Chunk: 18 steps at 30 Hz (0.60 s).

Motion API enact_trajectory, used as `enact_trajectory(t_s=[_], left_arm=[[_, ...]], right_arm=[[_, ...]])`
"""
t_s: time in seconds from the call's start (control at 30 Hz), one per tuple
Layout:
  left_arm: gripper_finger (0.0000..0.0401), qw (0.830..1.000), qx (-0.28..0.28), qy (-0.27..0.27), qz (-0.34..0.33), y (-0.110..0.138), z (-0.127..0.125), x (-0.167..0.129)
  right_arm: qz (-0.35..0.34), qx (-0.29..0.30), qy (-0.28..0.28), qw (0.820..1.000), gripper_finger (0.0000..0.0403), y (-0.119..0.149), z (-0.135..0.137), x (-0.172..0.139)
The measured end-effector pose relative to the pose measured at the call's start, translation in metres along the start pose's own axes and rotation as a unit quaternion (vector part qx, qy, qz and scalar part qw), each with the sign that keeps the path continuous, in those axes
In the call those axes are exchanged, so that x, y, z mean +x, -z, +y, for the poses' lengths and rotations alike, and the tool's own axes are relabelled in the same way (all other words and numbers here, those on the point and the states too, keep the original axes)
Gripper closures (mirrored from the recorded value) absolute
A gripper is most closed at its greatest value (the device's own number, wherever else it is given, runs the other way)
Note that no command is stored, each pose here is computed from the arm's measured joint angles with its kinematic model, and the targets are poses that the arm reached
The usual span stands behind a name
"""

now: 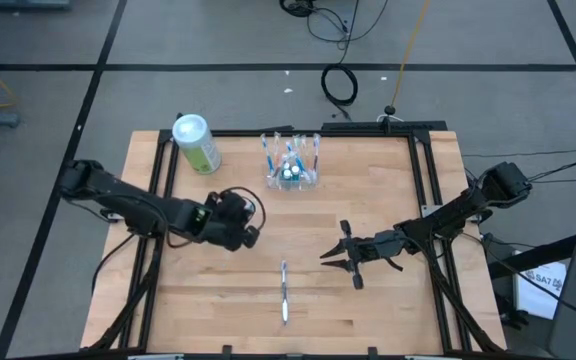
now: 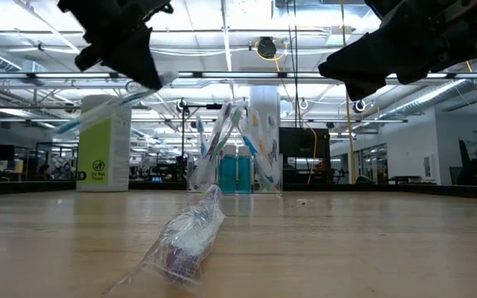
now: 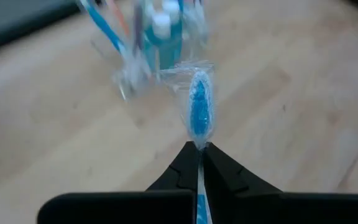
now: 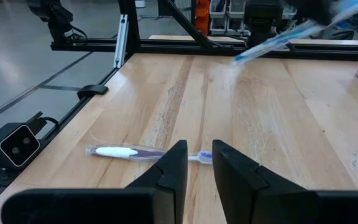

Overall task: Pick & Place toothbrushing station
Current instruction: Put the blue toothbrush into the transparent organizer

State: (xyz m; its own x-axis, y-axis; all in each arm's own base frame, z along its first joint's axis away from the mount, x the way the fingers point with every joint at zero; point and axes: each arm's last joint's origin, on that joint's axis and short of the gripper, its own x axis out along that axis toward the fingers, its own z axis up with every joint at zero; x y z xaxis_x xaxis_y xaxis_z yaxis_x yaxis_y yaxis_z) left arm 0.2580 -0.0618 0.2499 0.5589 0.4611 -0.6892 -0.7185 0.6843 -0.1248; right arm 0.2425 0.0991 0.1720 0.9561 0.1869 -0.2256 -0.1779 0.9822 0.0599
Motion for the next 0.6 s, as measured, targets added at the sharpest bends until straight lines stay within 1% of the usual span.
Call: enact_trajectory(t_s=[0.17, 0.27, 0.37, 0.47, 0.6], left_arm=[[0.0396, 0.998, 0.014, 0.006, -0.057, -0.016, 0.003, -0.005], [0.0395, 0.997, 0.016, 0.008, -0.074, -0.026, 0.007, -0.005], [0.0397, 0.996, 0.021, 0.006, -0.081, -0.035, 0.011, 0.002], [0.0394, 0.996, 0.017, 0.013, -0.087, -0.045, 0.014, 0.008], [0.0397, 0.993, 0.026, 0.026, -0.11, -0.061, 0.018, 0.014]], right_arm=[[0.0, 0.0, 0.0, 1.0, 0.0332, 0.0, 0.0, 0.0], [0.002, -0.001, 0.0, 1.0, 0.0332, 0.0, 0.0, 0.0], [0.003, -0.001, 0.0, 1.0, 0.0332, 0.001, 0.0, 0.0], [0.003, -0.001, 0.0, 1.0, 0.0332, 0.001, 0.0, 0.0], [0.003, -0.001, 0.0, 1.0, 0.0332, 0.001, 0.0, 0.0]])
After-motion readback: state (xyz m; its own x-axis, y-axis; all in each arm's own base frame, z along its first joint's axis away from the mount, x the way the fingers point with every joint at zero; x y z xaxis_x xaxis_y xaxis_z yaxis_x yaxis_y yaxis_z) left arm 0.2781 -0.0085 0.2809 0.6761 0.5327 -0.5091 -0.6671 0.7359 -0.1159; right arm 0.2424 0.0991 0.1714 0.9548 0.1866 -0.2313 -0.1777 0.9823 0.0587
